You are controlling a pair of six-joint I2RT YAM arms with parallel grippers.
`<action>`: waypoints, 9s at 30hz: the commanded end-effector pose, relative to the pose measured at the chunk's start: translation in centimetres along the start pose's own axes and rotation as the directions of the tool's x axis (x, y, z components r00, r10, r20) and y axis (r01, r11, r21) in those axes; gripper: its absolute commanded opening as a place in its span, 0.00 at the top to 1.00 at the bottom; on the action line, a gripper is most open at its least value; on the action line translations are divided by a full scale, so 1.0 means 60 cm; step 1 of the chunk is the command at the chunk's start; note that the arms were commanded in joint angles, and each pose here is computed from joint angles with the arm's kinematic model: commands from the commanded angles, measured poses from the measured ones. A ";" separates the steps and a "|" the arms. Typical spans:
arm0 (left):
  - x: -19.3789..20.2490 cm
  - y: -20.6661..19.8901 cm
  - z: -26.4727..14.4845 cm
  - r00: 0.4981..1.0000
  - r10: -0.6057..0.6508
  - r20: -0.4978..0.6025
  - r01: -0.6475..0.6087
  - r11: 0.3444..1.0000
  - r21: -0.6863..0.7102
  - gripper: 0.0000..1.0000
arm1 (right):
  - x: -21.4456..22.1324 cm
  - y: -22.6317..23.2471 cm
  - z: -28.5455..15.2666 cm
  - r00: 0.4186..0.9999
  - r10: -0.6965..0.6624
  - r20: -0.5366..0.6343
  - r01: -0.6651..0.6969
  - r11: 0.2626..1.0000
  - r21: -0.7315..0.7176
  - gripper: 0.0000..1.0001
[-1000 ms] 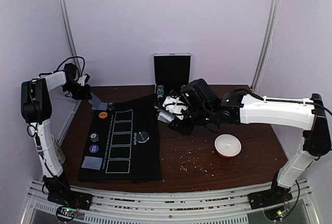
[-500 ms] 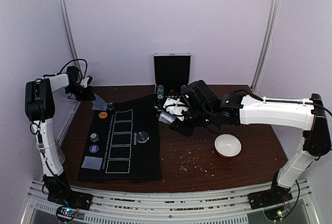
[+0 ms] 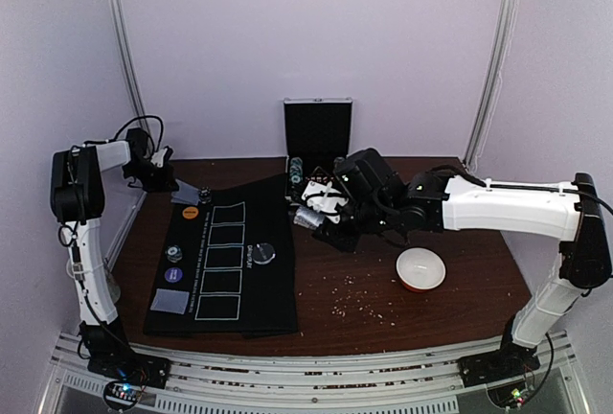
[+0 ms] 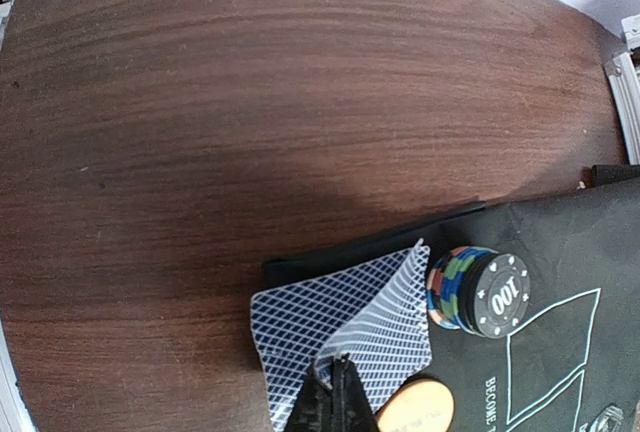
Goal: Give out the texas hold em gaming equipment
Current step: Distribute the poker card in the big blind area, then pick up the poker card from the face-down deck piles, then distribute the poker card in the small blind area, then pick up the poker card from the face-down deck piles.
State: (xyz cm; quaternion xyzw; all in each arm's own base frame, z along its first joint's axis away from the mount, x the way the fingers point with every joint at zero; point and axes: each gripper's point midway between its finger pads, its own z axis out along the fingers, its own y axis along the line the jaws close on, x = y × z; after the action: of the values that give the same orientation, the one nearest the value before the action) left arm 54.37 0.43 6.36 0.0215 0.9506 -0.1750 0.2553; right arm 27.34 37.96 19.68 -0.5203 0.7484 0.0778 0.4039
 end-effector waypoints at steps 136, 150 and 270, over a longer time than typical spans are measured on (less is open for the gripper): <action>0.311 -0.508 -0.323 0.968 0.219 -0.119 -0.136 0.864 0.485 1.00 | -0.002 -0.024 -0.002 0.999 0.015 0.040 -0.017 0.999 0.043 0.51; 0.509 -0.291 -0.334 0.883 -0.063 -0.465 0.010 0.993 -0.116 1.00 | -0.013 -0.008 -0.001 0.995 -0.043 0.091 0.045 0.999 -0.016 0.51; 0.231 -0.681 -0.278 0.738 0.519 0.432 -0.671 0.636 0.382 0.58 | -0.080 0.047 -0.005 0.989 -0.022 0.147 0.041 0.991 -0.130 0.50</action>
State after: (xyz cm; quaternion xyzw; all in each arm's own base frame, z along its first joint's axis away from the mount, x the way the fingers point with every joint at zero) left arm 28.13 -34.29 25.00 0.3894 0.7605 -0.3598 0.3749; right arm 25.79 42.05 21.16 -0.5522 0.7074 0.1504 0.4147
